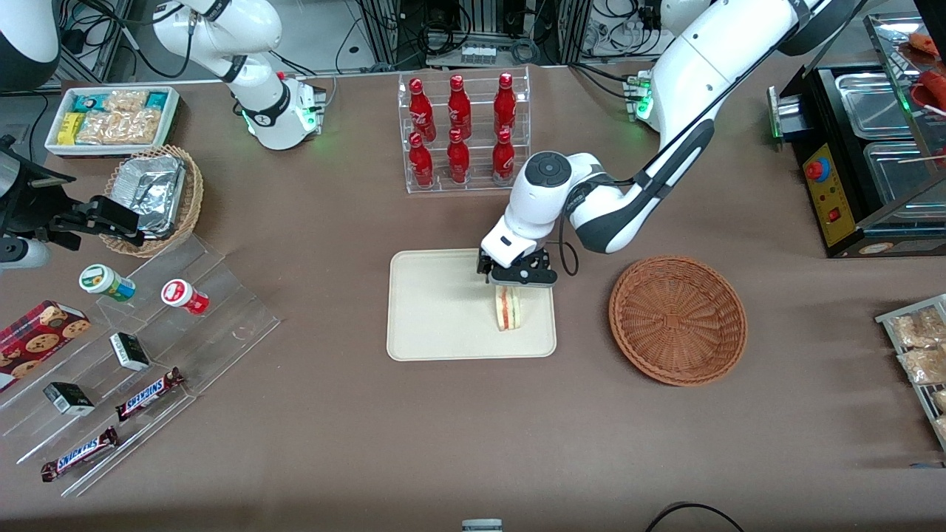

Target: Place sandwich from basket to tray

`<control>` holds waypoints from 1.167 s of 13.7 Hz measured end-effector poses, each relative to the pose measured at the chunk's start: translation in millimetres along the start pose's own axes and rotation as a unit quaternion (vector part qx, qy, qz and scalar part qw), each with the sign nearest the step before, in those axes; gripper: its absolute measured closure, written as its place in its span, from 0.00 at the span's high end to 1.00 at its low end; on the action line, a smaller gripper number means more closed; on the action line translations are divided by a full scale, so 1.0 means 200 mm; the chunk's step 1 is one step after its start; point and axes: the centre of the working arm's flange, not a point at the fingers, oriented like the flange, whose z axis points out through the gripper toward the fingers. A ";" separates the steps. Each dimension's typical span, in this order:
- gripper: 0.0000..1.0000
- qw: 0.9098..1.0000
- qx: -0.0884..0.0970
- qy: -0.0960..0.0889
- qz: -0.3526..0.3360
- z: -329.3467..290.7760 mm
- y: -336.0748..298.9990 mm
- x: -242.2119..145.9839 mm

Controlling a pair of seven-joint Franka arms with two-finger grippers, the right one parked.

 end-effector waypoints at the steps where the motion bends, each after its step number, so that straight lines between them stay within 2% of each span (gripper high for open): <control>1: 1.00 1.000 -0.001 0.002 0.000 -0.01 0.00 0.01; 3: 1.00 1.000 0.008 0.008 0.000 -0.06 0.01 0.03; 7: 1.00 0.999 0.047 0.021 -0.003 -0.22 0.01 0.06; 13: 1.00 0.995 0.074 0.004 -0.060 -0.52 0.02 0.06; 16: 1.00 0.995 0.076 -0.016 -0.058 -0.67 0.02 0.06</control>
